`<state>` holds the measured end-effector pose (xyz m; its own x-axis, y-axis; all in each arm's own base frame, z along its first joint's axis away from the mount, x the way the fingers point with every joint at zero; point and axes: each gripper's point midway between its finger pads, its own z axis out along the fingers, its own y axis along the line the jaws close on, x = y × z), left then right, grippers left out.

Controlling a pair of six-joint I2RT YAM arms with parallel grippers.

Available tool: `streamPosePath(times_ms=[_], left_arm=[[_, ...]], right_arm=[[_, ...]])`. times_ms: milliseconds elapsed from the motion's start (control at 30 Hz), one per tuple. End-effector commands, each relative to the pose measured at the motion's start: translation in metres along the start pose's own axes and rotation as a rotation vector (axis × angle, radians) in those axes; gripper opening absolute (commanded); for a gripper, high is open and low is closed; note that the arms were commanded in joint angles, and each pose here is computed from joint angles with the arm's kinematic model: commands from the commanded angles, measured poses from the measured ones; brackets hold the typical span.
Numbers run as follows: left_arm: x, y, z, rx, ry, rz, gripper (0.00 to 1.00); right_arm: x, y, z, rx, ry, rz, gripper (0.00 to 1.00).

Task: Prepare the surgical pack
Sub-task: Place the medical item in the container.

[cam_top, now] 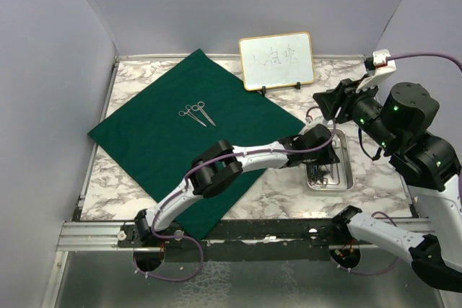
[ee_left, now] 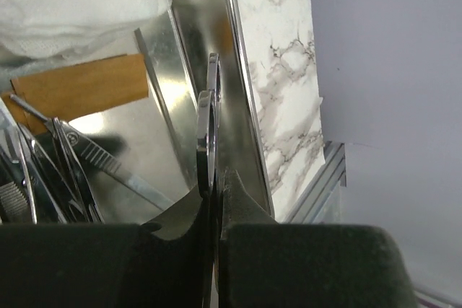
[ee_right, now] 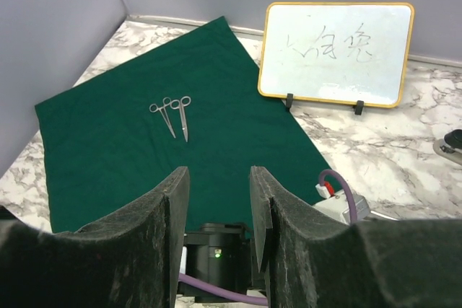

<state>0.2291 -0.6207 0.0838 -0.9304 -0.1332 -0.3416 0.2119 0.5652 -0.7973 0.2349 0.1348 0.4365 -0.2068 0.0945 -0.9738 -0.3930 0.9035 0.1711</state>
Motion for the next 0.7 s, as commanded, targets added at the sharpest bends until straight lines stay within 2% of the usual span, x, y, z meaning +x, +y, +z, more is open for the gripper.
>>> streamPosePath(times_ms=[0,100,267,367,433,467,667], left_arm=[[0.000,0.005,0.014,-0.051,-0.022,-0.007,0.00],[0.004,0.020,0.019,-0.094,-0.006,-0.014,0.00],[0.008,0.021,0.022,-0.092,0.015,-0.012,0.04],[0.011,0.025,0.021,-0.118,0.041,0.011,0.15],[0.011,0.023,0.014,-0.120,0.050,0.016,0.30],[0.009,0.018,0.010,-0.108,0.056,0.021,0.33],[0.004,-0.006,-0.029,-0.092,0.107,0.037,0.40]], right_arm=[[0.003,-0.003,-0.005,0.011,-0.003,-0.018,0.40],[0.001,-0.005,-0.007,0.014,-0.005,-0.022,0.40],[0.001,-0.005,-0.010,0.011,-0.016,-0.018,0.40],[0.002,-0.003,-0.009,0.006,-0.011,-0.014,0.40],[0.001,-0.002,-0.010,-0.001,-0.015,-0.012,0.40],[0.001,-0.002,-0.010,-0.003,-0.016,-0.010,0.40],[-0.002,0.000,-0.008,-0.010,-0.020,-0.009,0.40]])
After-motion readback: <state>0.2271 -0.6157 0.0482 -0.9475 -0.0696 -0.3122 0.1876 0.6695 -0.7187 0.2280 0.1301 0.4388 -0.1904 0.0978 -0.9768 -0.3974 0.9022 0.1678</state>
